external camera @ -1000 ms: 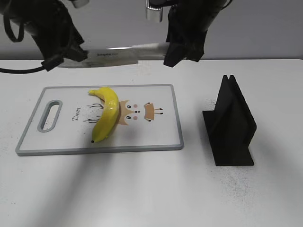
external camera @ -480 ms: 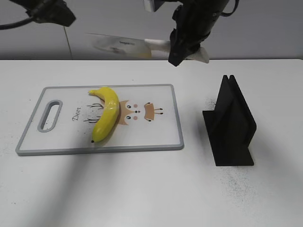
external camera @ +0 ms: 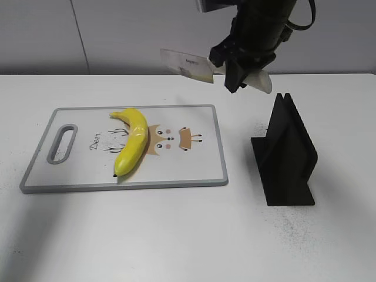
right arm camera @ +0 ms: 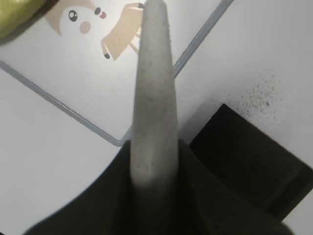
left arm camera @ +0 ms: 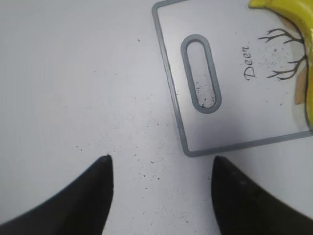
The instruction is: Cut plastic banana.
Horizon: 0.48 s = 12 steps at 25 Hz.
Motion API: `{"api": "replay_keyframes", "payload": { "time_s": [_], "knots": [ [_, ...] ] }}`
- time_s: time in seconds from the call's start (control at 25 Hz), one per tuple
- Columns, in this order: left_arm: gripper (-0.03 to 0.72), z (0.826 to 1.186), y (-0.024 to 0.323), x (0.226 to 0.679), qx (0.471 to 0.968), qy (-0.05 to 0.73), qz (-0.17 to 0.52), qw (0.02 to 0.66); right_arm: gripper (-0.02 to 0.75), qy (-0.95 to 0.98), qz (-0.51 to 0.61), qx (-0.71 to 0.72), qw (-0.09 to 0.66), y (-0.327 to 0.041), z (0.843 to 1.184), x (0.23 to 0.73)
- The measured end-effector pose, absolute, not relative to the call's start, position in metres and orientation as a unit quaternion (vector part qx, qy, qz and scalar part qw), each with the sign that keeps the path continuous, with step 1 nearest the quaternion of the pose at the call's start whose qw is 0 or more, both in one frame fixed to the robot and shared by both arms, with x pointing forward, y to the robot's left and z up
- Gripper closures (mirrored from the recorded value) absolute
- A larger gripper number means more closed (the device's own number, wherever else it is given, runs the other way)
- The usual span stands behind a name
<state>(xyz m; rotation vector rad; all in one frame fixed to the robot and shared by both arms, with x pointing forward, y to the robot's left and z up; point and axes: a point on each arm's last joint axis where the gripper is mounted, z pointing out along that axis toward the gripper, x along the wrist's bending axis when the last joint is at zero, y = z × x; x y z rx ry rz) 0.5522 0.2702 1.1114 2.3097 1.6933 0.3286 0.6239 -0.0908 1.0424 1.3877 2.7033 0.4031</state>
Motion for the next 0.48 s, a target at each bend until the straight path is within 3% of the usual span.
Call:
{"api": "replay_keyframes", "payload": {
  "time_s": [0.2,0.48],
  "knots": [
    [0.102,1.114,0.281,0.534,0.774,0.609,0.112,0.129,0.577,0.841,0.157,0.518,0.007,-0.094,1.060,0.606],
    [0.112,1.108,0.285,0.451,0.772,0.612,0.110,0.133,0.577,0.788,0.217,0.576,0.013,-0.120,1.076,0.551]
  ]
}}
